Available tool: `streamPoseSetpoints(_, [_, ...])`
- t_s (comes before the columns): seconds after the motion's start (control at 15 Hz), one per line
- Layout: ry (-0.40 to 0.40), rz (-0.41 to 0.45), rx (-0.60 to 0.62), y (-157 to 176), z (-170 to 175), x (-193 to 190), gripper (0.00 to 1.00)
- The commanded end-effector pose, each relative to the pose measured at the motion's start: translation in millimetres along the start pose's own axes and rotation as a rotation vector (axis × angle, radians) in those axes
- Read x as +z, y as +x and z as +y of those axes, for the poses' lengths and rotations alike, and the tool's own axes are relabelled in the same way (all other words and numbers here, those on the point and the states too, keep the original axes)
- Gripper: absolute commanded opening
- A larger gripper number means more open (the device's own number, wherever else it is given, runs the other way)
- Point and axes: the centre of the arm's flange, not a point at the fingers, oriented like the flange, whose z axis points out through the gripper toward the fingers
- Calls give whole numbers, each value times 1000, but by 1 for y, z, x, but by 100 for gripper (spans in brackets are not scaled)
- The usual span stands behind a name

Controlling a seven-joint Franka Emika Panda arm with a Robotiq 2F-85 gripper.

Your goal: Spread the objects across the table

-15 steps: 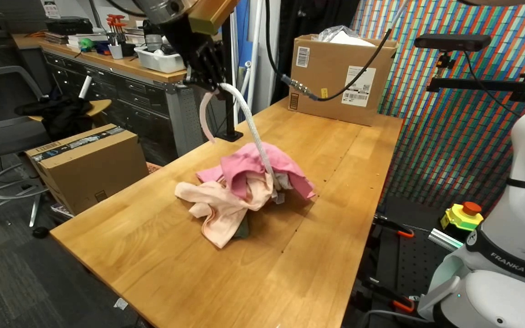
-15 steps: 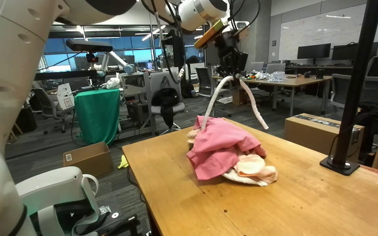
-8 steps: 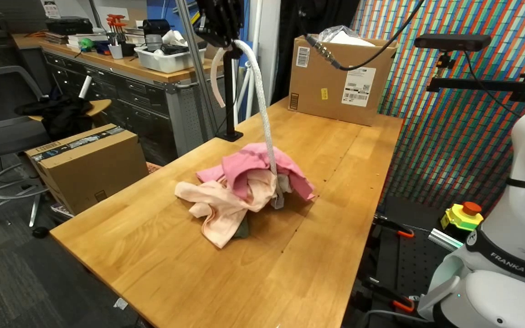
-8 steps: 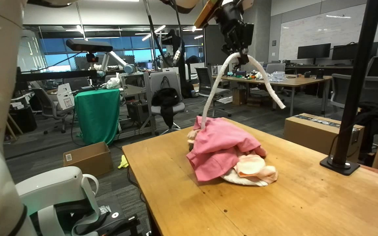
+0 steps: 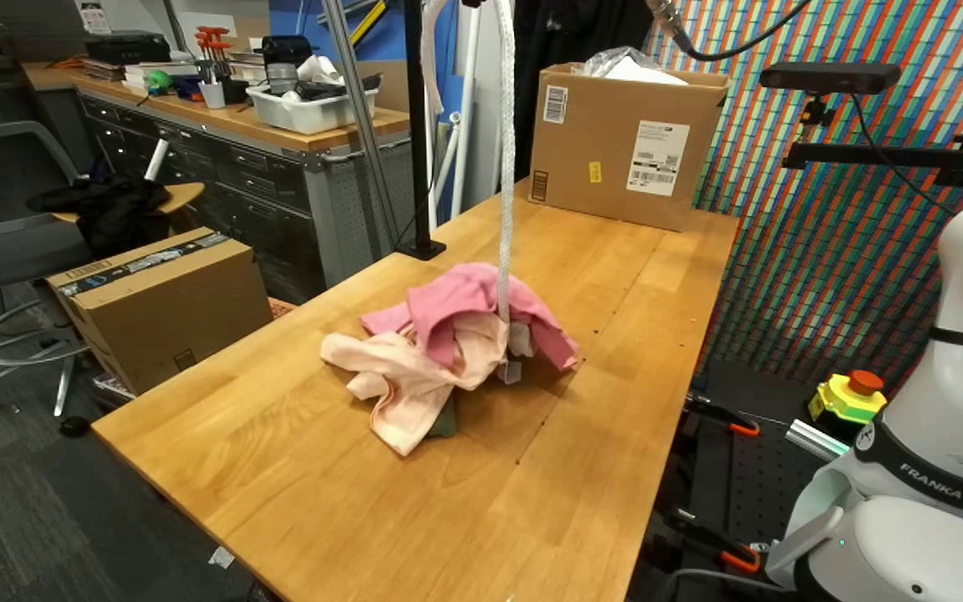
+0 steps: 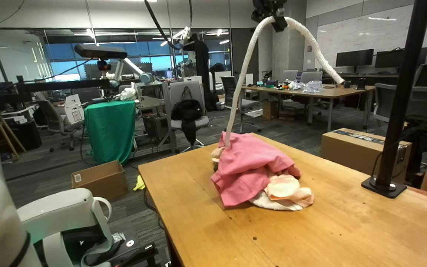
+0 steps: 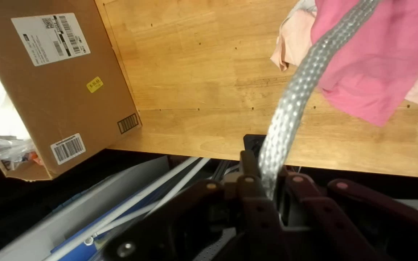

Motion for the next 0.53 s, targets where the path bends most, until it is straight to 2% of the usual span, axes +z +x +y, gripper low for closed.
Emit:
streamPoseSetpoints(0.0, [-1, 0, 79, -17, 43, -7, 9])
streamPoseSetpoints(0.2, [-7, 2, 126, -19, 77, 2, 9])
streamPoseSetpoints(0.47, [-57, -23, 224, -17, 135, 32, 9])
